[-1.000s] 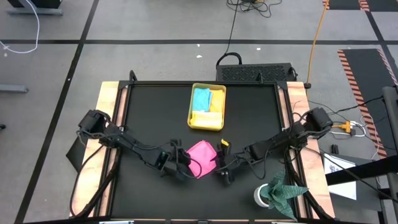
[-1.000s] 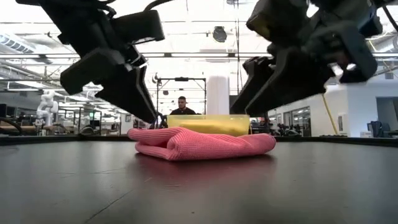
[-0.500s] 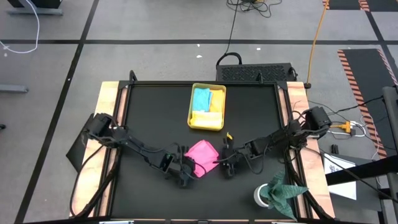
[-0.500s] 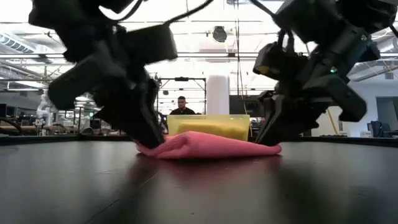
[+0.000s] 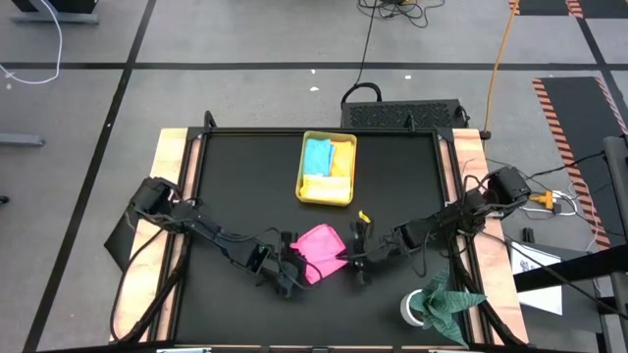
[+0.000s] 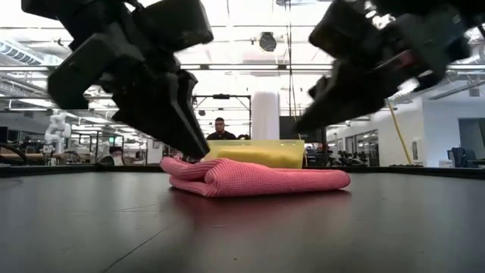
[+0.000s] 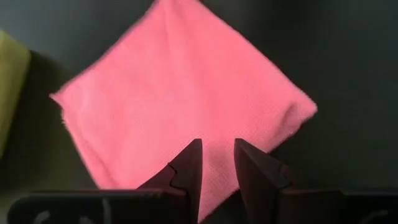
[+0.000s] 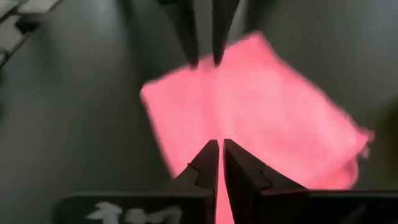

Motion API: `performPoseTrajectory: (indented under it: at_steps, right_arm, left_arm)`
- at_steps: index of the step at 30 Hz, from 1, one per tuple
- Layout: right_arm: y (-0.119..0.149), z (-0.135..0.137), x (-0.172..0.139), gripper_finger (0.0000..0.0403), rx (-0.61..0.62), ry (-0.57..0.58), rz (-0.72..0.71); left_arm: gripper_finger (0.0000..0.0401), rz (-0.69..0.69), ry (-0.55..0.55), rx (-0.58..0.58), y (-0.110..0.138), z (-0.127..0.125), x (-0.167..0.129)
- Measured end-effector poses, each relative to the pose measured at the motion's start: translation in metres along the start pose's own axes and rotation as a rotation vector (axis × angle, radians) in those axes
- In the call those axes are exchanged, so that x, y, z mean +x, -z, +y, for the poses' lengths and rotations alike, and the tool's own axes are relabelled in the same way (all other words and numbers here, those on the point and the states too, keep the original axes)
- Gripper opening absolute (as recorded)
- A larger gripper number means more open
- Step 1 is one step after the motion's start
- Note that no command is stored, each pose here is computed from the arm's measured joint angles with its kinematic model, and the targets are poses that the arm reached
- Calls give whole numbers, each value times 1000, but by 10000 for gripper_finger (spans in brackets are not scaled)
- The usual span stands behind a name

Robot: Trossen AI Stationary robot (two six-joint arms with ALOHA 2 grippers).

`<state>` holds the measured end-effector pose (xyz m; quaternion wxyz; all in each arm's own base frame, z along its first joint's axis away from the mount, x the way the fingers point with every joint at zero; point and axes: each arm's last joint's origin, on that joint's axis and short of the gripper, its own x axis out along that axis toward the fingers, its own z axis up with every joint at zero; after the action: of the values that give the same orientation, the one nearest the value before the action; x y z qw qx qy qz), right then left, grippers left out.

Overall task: Fold microfiber towels
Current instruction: Fold the pink towel

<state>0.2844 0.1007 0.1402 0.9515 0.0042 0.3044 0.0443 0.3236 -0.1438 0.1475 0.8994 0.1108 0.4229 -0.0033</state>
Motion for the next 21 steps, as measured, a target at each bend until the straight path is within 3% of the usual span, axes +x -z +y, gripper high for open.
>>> performPoseTrajectory:
  at_steps: [9, 17, 21]
  right_arm:
    - [5, -48, 42, 1, 45, 123, -151]
    - [28, -83, 58, 0, 108, 235, -42]
    - [28, -82, 49, 0, 121, 391, 1]
  left_arm:
    - [97, 29, -65, -47, 1, 5, -8]
    - [97, 101, -174, -85, 11, 12, -4]
    - [97, 77, -217, -98, 10, 11, -6]
